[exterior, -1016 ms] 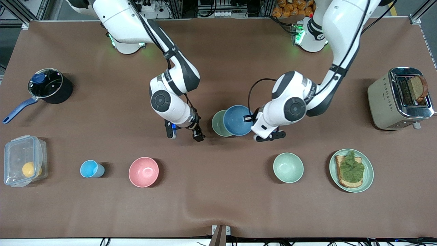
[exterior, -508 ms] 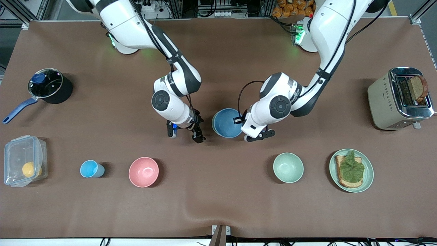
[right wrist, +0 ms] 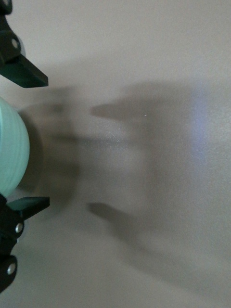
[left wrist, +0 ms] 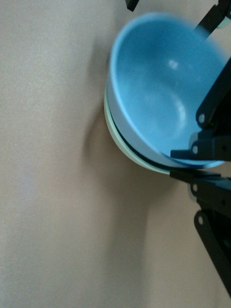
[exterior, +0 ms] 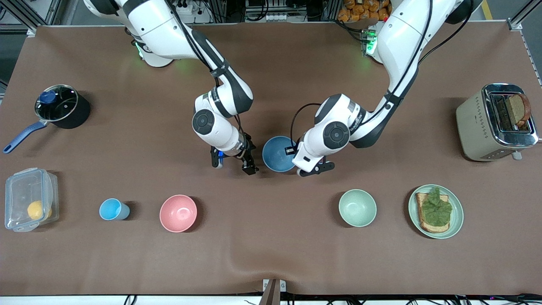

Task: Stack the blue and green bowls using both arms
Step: 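Lower the blue bowl into the green bowl and open the left gripper, then open the right gripper off the green bowl while the left gripper withdraws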

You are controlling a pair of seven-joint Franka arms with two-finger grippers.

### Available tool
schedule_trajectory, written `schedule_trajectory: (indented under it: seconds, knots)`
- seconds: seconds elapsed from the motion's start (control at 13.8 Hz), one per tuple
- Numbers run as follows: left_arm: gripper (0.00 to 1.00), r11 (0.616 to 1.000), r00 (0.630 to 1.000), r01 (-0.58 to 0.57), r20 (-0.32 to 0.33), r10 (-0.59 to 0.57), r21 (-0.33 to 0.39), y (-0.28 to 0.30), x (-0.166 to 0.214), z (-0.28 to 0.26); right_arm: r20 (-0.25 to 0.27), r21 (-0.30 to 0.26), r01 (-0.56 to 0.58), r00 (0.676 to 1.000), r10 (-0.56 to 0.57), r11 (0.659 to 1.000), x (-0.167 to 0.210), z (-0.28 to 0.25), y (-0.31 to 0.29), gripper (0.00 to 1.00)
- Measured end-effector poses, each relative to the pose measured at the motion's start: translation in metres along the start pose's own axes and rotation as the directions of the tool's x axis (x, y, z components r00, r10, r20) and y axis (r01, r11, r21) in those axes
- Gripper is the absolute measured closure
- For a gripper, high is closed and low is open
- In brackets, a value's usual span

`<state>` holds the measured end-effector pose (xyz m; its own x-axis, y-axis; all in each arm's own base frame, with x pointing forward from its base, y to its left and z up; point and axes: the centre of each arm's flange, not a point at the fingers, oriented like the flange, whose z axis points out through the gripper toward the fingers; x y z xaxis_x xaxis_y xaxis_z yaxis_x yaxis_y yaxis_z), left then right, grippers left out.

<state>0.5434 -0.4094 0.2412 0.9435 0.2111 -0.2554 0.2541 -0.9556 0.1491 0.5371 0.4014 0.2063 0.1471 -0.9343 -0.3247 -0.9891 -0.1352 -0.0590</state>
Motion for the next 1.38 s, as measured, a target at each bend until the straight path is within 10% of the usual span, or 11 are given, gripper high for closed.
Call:
schedule_trajectory:
  seconds: [0.58,0.87,1.38]
  knots:
    - [0.02,0.999,0.990,-0.007,-0.142,0.011,0.032,-0.014,0.022,-0.083,-0.002,-0.049,0.022,1.000,-0.023,0.999,0.002,-0.003,0.002,0.00]
    - [0.00,0.996,0.967,0.043,-0.252,-0.023,0.077,-0.073,0.057,-0.168,0.056,-0.265,0.129,0.991,-0.118,0.956,0.055,-0.072,-0.015,0.00]
    - [0.00,0.992,0.946,-0.015,-0.320,0.054,0.123,-0.153,0.074,-0.271,0.088,-0.387,0.207,0.978,-0.187,0.899,0.126,-0.156,-0.019,0.00]
